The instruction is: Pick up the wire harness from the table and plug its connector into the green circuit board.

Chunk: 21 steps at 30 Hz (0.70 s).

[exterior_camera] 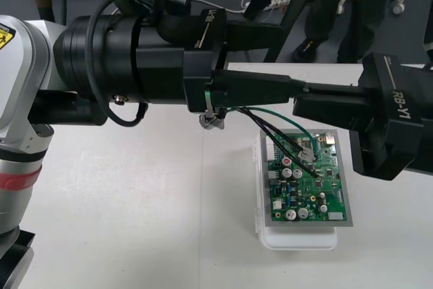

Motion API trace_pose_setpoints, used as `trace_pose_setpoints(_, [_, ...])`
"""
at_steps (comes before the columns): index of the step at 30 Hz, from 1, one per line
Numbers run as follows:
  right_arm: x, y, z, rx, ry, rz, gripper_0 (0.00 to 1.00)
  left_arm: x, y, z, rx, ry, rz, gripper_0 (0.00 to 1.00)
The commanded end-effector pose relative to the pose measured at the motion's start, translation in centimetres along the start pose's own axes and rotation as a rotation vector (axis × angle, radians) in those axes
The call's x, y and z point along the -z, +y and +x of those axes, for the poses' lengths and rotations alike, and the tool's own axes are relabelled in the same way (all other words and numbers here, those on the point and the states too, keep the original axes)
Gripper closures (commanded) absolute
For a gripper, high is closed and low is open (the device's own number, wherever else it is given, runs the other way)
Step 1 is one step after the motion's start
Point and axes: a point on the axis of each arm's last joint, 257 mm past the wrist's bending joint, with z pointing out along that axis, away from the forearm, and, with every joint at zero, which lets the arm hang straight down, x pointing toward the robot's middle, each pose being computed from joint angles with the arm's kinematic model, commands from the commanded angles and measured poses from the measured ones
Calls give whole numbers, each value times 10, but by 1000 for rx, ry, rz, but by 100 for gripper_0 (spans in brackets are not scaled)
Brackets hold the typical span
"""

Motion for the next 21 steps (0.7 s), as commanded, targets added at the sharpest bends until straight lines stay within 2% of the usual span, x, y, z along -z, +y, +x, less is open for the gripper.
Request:
trace_pose_setpoints(1, [-7, 7, -5, 51, -12, -56, 100, -3, -21, -23, 52, -6, 82, 0])
trace_pose_setpoints(21, [-18, 41, -3, 42, -31, -202, 100, 9, -31, 18, 115, 104, 111, 0])
